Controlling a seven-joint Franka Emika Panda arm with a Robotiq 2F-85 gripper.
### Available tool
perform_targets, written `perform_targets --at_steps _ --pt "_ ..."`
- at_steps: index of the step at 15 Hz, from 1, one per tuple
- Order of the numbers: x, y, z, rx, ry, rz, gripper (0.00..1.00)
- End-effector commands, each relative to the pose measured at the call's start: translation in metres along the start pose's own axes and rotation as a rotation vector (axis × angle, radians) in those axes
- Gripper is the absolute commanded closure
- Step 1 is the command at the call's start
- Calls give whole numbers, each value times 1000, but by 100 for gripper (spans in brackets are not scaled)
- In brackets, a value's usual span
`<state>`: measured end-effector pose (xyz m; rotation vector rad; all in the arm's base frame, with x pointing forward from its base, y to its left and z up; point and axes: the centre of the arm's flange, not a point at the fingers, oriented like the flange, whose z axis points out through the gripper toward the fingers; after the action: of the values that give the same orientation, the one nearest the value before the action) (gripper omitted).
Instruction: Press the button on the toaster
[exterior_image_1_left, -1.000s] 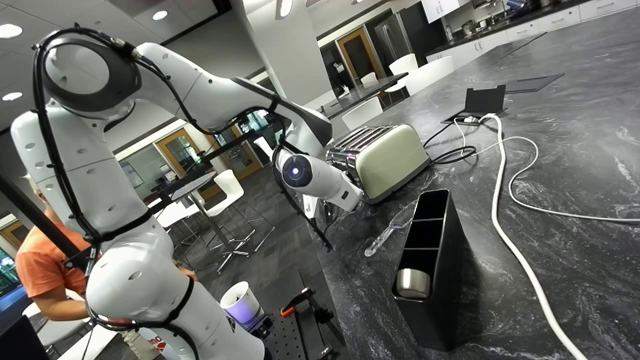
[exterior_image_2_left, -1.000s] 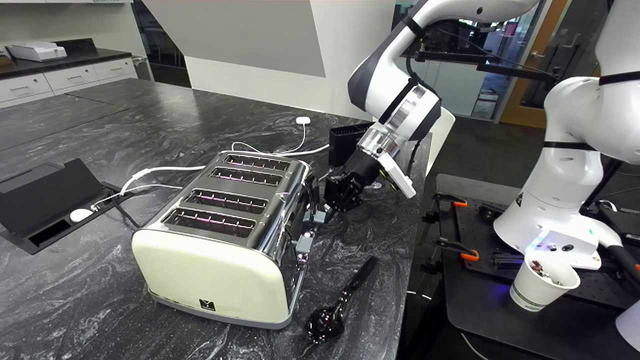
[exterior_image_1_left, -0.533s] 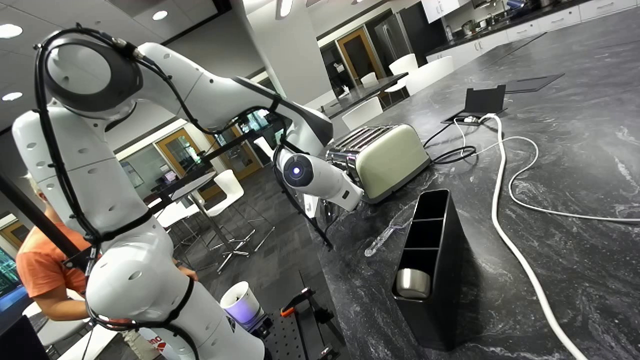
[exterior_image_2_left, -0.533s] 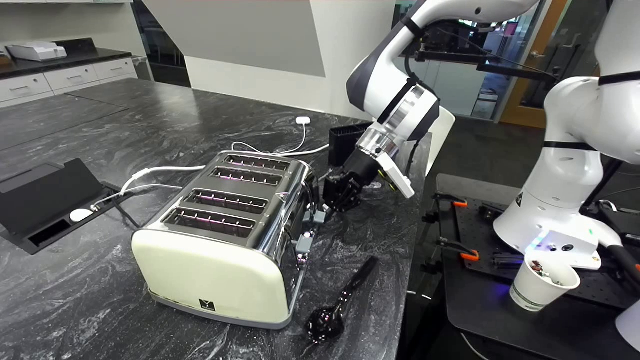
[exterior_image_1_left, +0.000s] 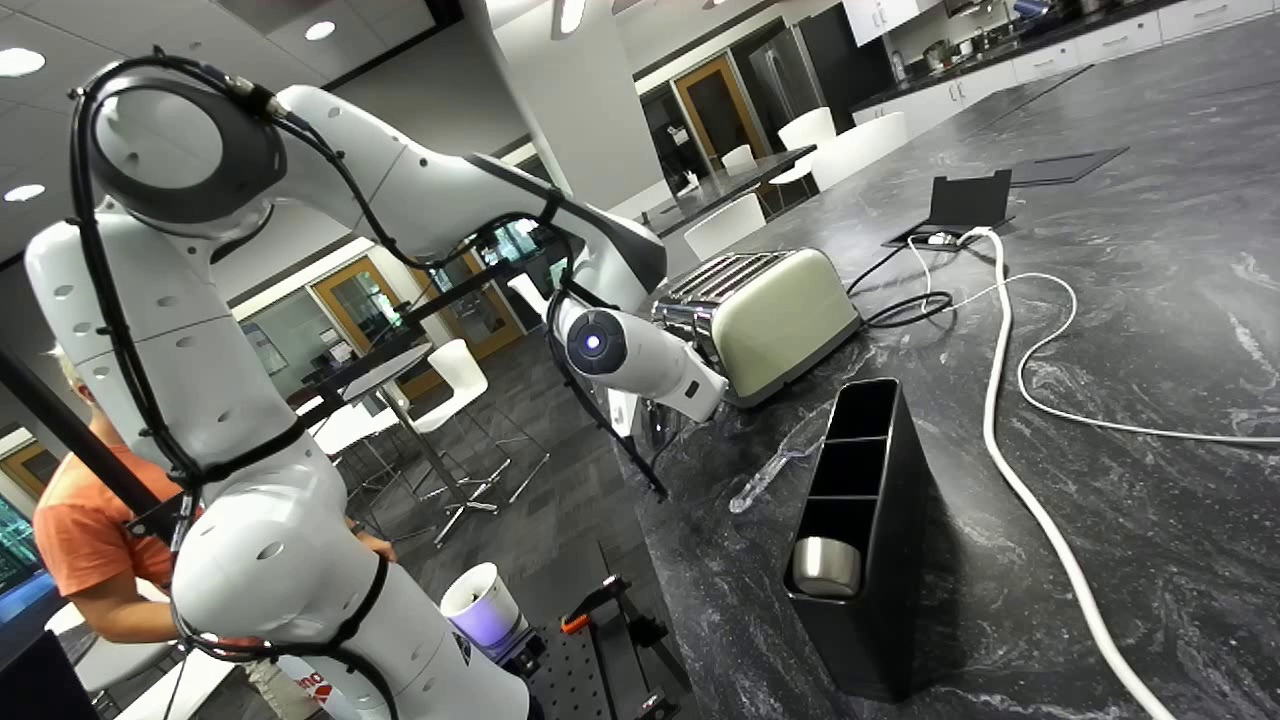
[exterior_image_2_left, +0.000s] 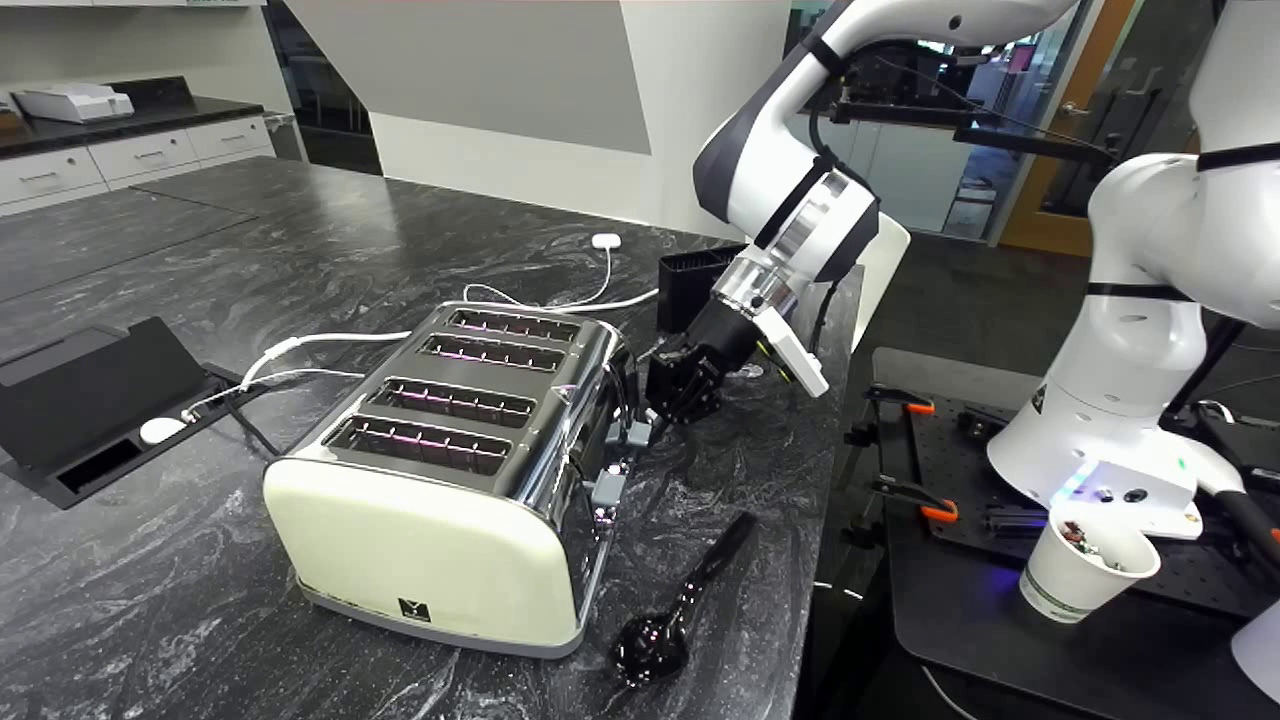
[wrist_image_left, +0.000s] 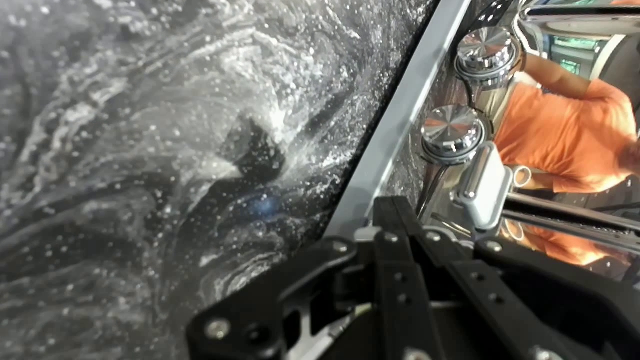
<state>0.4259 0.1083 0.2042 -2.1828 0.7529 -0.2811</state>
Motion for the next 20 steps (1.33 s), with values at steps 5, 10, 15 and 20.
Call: perform_targets --at_steps 5,10,15,20 --pt "10 1 16 24 70 -99 100" --pt "5 5 10 12 102 -107 100" --pt "7 9 17 32 111 -139 100" --pt "-26 -3 -25 0 143 -158 100"
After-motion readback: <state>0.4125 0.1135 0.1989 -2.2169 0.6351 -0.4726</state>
